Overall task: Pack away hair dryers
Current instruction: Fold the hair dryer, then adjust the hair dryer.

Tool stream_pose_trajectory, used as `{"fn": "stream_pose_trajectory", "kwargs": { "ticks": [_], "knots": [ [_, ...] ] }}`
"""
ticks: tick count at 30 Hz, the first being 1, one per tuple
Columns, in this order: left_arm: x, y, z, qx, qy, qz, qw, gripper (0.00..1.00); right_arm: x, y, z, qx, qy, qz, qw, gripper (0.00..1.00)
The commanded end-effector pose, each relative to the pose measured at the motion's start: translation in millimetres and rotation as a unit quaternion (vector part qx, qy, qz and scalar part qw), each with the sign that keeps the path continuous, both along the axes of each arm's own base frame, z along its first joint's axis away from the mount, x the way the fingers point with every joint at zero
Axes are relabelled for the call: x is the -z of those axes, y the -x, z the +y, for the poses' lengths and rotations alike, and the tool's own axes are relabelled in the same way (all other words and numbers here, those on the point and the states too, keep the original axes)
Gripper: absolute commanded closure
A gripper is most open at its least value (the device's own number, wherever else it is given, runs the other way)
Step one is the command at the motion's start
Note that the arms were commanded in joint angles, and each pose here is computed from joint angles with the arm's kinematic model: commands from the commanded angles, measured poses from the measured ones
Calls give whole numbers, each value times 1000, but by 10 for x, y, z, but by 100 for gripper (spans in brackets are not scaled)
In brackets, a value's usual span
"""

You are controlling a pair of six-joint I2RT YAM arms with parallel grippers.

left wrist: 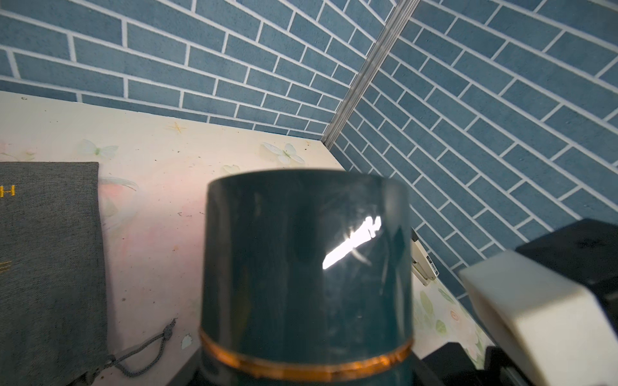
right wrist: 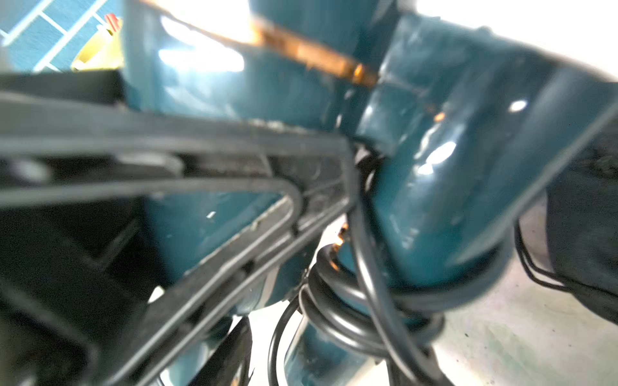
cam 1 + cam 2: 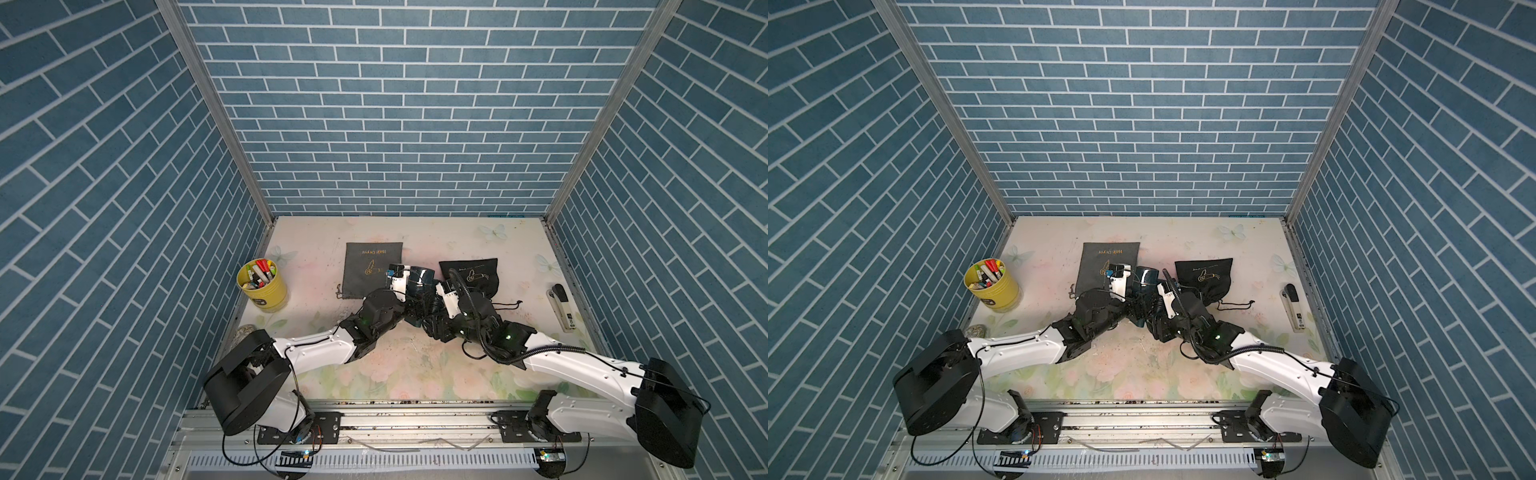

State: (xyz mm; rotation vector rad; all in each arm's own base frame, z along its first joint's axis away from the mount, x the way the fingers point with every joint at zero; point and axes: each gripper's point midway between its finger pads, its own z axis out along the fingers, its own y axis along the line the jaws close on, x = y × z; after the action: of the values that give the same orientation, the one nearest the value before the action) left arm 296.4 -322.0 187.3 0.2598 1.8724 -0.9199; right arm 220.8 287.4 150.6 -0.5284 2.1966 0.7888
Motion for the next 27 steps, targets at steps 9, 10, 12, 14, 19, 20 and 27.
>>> {"fn": "stream_pose_trajectory", "kwargs": {
  "ticks": [9, 10, 12, 14, 19, 20, 27],
  "knots": [
    [-47, 95, 76, 21, 3, 0, 1000, 92, -261, -3, -278, -13, -61, -32, 998, 36],
    [-47, 100, 85, 22, 5, 0, 1000, 92, -265, -1, -285, -19, -68, -31, 997, 36],
    [-54, 107, 91, 25, 10, -2, 1000, 92, -242, 21, -282, -37, -78, -27, 996, 37],
    [-56, 111, 96, 26, 12, -3, 1000, 92, -201, 42, -277, -51, -81, -20, 995, 37],
    [-90, 136, 104, 32, 22, -10, 999, 92, -218, 53, -258, -66, -122, -24, 990, 37],
    [-102, 137, 105, 33, 24, -12, 999, 92, -235, 53, -252, -69, -131, -28, 989, 37],
    [-178, 147, 96, 42, 64, -14, 997, 92, -277, 61, -175, -92, -155, -38, 983, 39]
  ]
}}
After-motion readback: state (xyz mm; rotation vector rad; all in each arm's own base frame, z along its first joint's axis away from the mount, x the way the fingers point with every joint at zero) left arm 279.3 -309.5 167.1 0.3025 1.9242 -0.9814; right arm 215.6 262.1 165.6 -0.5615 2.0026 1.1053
